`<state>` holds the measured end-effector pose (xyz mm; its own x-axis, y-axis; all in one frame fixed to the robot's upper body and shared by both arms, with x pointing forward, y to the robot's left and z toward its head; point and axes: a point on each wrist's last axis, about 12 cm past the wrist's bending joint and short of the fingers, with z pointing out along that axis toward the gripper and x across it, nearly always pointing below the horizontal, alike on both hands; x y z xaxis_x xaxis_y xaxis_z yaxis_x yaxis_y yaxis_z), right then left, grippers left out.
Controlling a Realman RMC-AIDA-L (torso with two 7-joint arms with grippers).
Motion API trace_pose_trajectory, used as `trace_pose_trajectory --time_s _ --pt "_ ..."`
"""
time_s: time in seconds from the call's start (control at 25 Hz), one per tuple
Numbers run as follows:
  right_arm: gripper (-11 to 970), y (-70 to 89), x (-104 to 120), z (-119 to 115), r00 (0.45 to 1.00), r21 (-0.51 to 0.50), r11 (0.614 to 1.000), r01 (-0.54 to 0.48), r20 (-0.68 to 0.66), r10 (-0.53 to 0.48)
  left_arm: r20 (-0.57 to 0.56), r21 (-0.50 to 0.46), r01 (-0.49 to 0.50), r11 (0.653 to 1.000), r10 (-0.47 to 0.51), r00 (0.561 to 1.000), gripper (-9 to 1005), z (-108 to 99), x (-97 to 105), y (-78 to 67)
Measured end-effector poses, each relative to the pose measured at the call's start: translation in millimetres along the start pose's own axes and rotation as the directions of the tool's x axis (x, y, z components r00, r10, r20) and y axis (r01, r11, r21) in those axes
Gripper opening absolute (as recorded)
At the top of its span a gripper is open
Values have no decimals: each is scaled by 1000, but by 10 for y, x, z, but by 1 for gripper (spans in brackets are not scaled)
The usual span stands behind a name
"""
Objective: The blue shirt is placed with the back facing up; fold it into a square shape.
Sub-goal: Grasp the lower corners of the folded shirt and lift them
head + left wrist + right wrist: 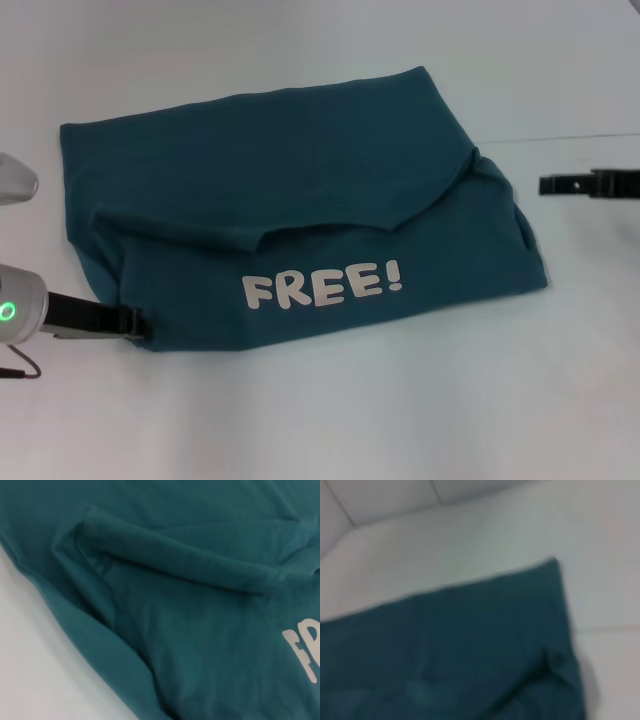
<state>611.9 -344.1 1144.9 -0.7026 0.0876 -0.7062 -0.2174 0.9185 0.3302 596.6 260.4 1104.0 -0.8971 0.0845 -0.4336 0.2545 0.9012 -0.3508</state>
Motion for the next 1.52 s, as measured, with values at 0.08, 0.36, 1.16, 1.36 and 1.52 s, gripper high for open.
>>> trace_pose_trajectory --time_s 0.08,0.36,1.16,1.36,1.52 --pt "916 -6 -14 -45 997 38 999 10 -79 -7 0 2 -2 1000 2 1000 32 -2 -9 -8" --pt "916 71 23 -113 954 100 991 91 -293 -58 5 5 -10 1000 10 1000 32 -8 -40 -31" --pt "892 199 247 264 948 101 991 88 -312 -52 6 13 -10 1000 10 1000 33 20 -13 -34" --pt "867 200 243 310 955 106 991 86 -292 -51 1 14 -14 1000 14 1000 33 31 -6 -40" --pt "750 203 239 327 958 107 991 87 -282 -53 -3 15 -17 1000 17 1000 33 38 -2 -45"
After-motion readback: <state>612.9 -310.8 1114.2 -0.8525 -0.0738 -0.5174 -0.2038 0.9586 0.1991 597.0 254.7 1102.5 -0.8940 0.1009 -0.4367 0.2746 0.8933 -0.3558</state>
